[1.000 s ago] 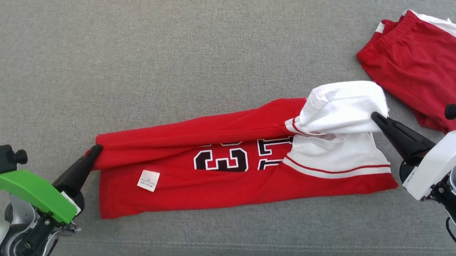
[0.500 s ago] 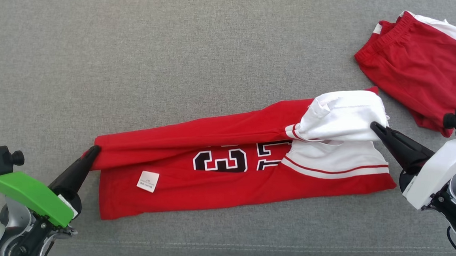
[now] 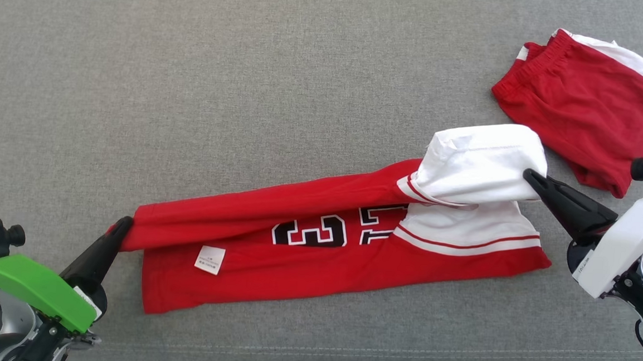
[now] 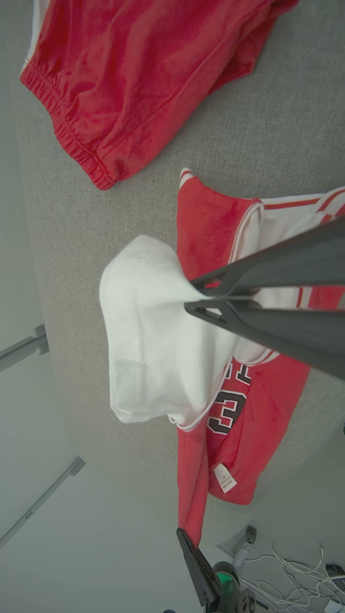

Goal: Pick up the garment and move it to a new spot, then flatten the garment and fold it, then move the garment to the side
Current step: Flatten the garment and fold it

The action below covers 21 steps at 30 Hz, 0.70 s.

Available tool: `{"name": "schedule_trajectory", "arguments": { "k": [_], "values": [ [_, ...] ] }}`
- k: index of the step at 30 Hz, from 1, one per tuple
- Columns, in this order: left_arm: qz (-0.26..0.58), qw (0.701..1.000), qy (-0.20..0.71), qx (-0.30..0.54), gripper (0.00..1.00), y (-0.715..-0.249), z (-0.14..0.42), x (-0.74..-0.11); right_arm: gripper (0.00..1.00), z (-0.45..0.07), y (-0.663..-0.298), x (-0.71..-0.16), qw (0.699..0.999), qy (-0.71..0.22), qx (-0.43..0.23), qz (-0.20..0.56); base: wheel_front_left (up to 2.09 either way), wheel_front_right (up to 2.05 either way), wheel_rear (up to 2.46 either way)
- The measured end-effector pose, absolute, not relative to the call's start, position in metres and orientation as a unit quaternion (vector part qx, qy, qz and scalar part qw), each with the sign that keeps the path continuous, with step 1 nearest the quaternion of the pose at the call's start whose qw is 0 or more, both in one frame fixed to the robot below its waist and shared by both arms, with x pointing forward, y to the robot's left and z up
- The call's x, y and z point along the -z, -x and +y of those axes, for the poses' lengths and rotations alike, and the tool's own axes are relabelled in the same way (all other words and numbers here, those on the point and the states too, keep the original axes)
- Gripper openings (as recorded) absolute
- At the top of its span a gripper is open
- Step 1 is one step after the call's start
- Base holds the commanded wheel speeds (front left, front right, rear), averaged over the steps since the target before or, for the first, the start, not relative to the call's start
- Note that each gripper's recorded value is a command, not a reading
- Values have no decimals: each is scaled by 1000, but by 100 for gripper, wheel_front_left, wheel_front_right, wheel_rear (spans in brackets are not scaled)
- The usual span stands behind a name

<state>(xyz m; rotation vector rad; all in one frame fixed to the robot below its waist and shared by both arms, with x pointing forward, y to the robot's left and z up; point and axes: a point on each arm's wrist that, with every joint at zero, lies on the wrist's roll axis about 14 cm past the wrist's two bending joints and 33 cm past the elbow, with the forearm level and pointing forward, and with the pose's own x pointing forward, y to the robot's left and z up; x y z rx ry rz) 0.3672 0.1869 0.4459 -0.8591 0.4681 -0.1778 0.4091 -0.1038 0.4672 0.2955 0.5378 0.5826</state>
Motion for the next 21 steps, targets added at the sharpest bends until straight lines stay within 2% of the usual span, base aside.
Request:
{"name": "schedule_trajectory", "arguments": {
  "k": [21],
  "values": [
    [243, 870, 420, 89, 0, -370, 177, -438, 0, -102, -386, -438, 891, -170, -275, 320, 0, 0, 0]
  ]
}}
